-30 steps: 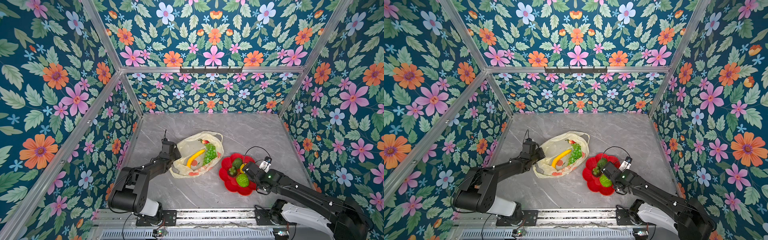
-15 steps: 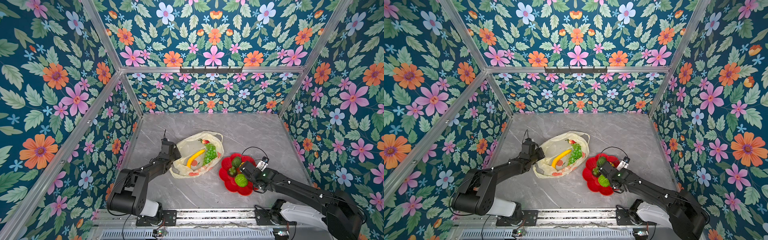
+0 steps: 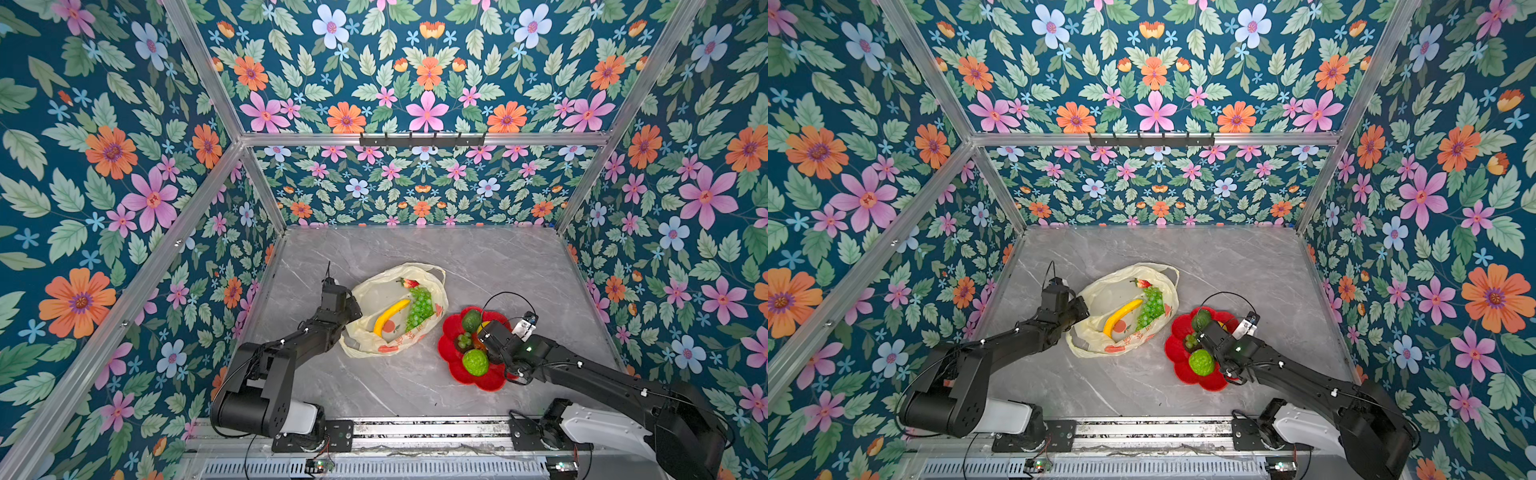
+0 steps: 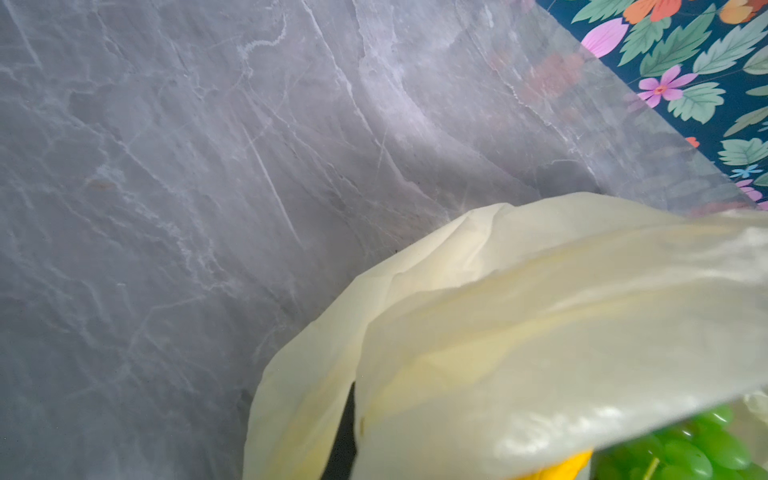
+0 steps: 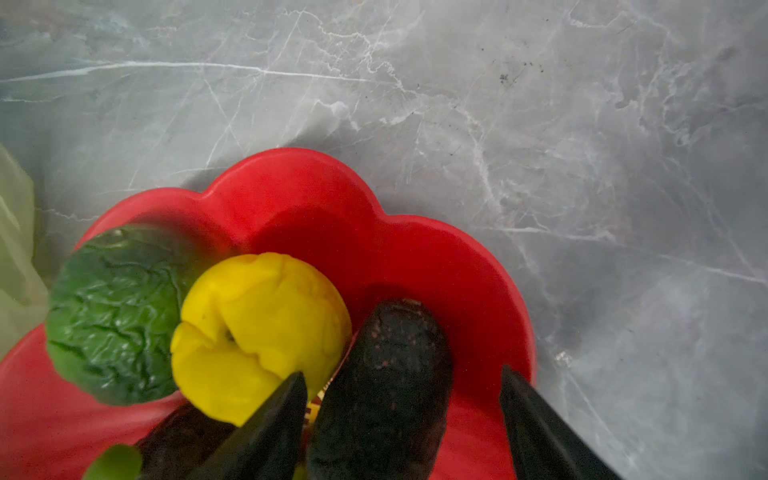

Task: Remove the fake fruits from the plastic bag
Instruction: 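Carry the dark brown fruit over the red plate and lower it, then open the right gripper to release the dark brown fruit into the plate, then move the right gripper back over the bag toward the red apple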

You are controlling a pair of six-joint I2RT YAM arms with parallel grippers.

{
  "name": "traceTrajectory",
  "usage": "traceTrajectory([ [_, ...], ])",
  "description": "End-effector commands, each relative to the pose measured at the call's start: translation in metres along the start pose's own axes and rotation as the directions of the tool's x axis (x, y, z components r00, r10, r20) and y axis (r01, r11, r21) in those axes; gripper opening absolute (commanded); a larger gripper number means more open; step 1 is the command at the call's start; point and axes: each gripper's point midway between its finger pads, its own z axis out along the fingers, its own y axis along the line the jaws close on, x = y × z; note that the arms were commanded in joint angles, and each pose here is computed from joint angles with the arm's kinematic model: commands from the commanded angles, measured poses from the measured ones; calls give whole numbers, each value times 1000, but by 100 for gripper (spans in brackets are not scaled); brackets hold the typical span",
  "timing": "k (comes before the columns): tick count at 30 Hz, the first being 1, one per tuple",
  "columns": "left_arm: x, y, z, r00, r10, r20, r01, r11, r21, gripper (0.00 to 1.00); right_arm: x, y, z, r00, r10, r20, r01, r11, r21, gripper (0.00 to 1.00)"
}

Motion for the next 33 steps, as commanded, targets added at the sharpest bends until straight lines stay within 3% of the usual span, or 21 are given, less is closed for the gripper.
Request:
traceTrajectory([
  [1, -6, -10, -1, 1000, 10, 22, -11, 999, 46, 0, -7, -4, -4, 999, -23, 31, 22, 1000, 20, 77],
  [12, -6, -16, -1, 1000, 20, 15, -21, 997, 78, 0, -26, 2, -18, 995, -55, 85, 55, 998, -3, 77],
  [18, -5, -24, -1, 999, 34, 11, -35, 993, 109, 0, -32, 29, -27, 991, -93, 99, 106, 985, -137, 76],
  [23, -5, -33, -4, 998, 60, 22, -62, 989, 131, 0, -39, 66, -41, 981, -145, 127, 176, 942, -286, 74],
  [29, -7, -47, -11, 994, 96, 52, -104, 981, 165, 0, -47, 129, -65, 965, -208, 162, 261, 845, -467, 69],
  [33, -8, -53, -15, 992, 107, 70, -118, 975, 187, 0, -44, 174, -75, 957, -263, 118, 284, 790, -543, 68],
])
